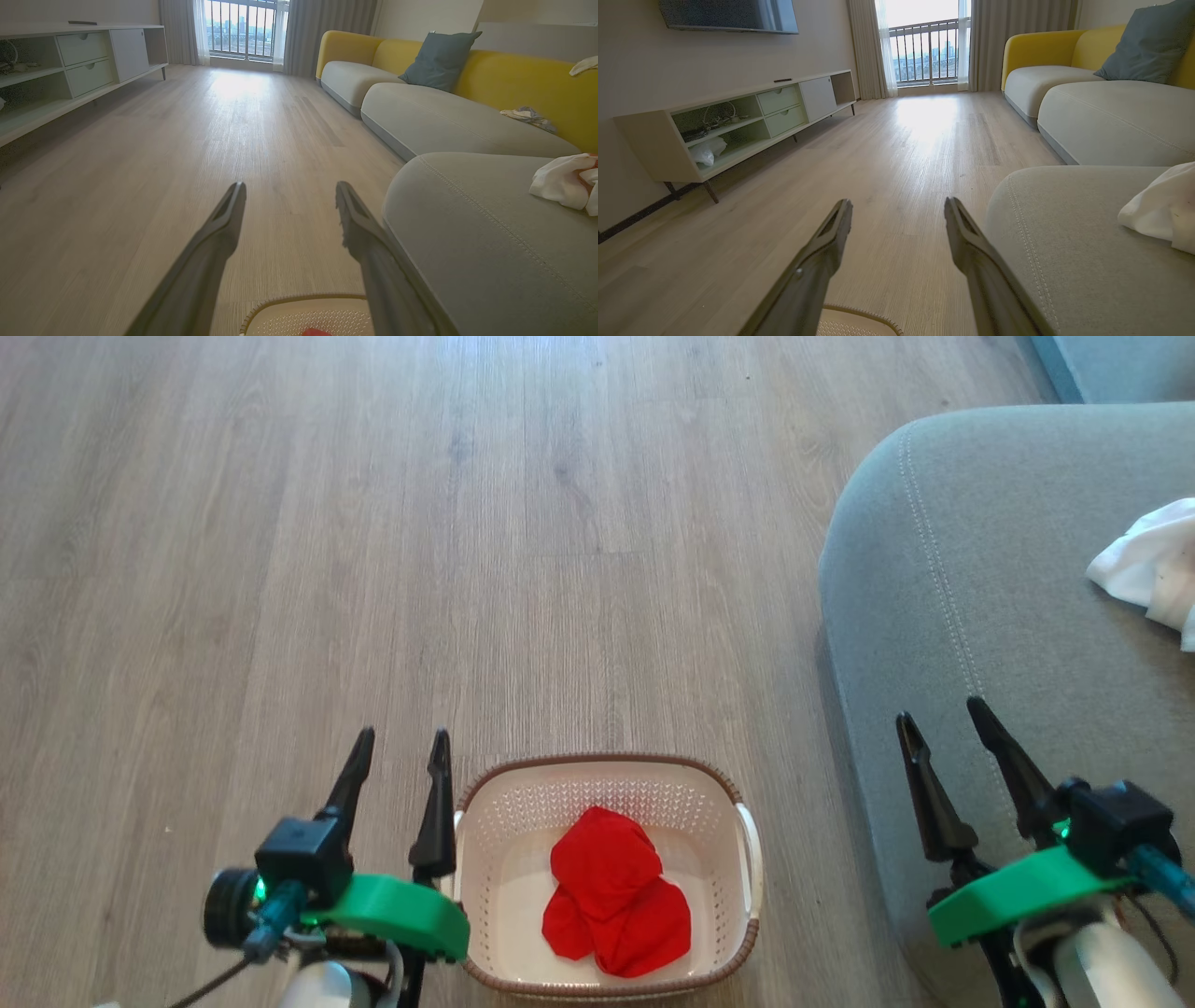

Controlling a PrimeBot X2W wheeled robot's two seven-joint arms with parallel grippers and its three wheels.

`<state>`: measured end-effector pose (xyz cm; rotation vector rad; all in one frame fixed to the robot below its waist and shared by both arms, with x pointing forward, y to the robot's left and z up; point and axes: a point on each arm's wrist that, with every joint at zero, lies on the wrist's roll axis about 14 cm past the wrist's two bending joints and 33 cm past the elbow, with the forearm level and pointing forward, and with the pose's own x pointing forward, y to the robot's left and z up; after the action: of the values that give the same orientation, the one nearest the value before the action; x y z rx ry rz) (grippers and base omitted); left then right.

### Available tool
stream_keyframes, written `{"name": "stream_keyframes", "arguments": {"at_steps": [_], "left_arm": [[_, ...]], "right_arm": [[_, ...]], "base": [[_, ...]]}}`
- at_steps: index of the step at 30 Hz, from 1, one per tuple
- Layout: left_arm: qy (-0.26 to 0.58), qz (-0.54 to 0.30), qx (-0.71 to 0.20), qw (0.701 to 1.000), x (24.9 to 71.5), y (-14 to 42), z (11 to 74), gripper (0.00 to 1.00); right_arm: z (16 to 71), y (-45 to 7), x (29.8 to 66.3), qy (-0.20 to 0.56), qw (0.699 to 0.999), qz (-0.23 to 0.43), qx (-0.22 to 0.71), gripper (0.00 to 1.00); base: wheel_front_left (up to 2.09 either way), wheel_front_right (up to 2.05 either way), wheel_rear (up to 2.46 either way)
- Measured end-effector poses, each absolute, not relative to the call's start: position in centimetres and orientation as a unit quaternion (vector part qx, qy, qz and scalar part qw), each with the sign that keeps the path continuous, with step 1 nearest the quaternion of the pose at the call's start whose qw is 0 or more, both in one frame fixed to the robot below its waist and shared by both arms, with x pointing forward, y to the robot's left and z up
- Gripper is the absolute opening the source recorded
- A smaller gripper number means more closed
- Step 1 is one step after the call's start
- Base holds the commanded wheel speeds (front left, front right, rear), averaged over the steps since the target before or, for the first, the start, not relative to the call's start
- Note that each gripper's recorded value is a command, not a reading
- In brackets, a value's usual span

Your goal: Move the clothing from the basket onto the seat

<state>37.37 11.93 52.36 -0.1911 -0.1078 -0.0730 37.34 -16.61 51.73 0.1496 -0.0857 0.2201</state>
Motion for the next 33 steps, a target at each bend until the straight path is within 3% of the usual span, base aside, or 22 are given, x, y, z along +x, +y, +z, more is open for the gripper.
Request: {"name": "stream_keyframes", "arguments": {"at_steps": [13,33], "left_arm": [[-0.013,-0.025,-0.088,0.996,36.4,12.3,49.7,1.0],[-0.014,-0.043,-0.088,0.995,36.2,11.1,49.9,1.0]], "right_arm": [[48.8,-18.4,36.1,-0.007,0.996,0.049,0.078,1.0],[48.9,-19.3,35.8,-0.01,0.997,0.031,0.073,1.0]], "base": [[0.0,0.0,0.0],[0.0,0.0,0.0]]}}
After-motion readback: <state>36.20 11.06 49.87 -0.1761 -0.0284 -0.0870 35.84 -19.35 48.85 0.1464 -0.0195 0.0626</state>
